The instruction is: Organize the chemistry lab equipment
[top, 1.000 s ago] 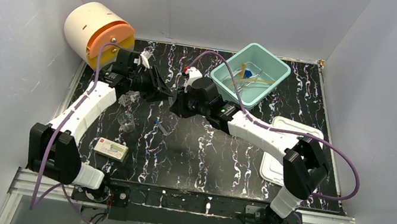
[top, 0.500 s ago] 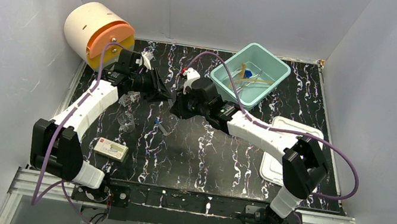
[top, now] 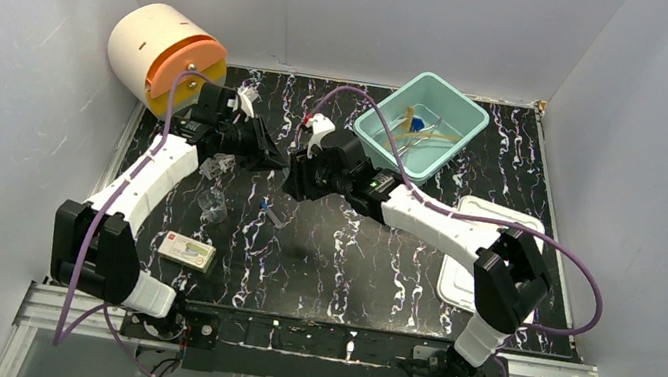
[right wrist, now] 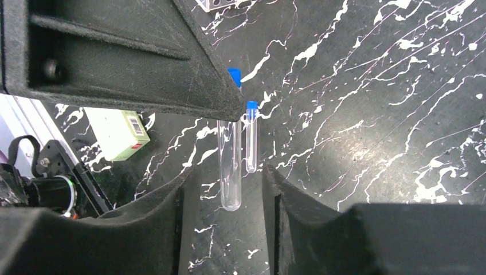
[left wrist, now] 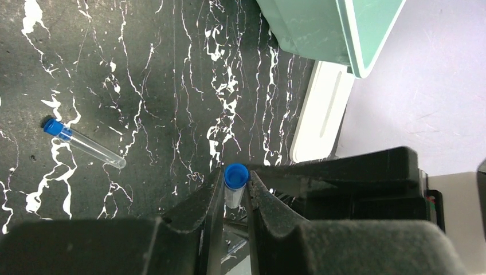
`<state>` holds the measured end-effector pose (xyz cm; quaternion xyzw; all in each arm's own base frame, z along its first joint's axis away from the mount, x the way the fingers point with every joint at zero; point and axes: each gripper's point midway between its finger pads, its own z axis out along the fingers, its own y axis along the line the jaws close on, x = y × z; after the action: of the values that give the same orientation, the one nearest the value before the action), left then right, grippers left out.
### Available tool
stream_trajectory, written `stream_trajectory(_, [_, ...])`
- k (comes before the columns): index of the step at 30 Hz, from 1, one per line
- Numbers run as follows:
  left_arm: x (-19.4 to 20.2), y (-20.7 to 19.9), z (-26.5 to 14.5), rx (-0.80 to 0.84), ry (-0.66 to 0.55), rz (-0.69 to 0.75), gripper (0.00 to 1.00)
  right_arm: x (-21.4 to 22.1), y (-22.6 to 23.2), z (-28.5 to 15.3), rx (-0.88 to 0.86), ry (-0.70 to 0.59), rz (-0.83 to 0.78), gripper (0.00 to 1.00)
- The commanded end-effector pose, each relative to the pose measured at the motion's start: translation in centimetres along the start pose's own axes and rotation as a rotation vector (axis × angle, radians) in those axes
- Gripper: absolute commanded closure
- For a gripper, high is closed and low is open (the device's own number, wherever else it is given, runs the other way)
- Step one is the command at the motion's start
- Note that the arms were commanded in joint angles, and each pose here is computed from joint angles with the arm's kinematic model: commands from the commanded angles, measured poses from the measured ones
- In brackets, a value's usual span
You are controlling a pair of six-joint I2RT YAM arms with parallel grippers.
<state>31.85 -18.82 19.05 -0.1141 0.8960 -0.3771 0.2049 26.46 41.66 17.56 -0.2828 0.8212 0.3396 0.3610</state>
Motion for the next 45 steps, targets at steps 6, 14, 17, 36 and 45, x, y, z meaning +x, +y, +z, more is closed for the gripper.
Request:
stream_trajectory(6, [-3.2,1.2,-3.2,-0.158,-0.210,0.121,1.00,-2.5,0.5,-1.1,0.018,-0.034,0.039,0.39])
stream_trajectory(14, [-7.9,7.0,-8.2,-0.494,-0.596,0.294,1.00,-1.0,-0.6,-1.8,0.060,0.001,0.063,0.39])
stream_trajectory(17, [-8.7,8.3,-8.9,-0.549,-0.676,0.355,1.00,-0.7,-0.8,-1.8,0.065,0.006,0.068,0.39])
stream_trajectory(36, [-11.7,14.1,-6.9,-0.755,-0.840,0.377,1.00,-2.0,-3.2,-0.7,0.069,0.033,0.079,0.39])
stream_trajectory(45, [-11.9,15.3,-7.3,-0.795,-0.899,0.398,1.00,-1.4,-4.4,-1.1,0.094,0.063,0.106,0.39])
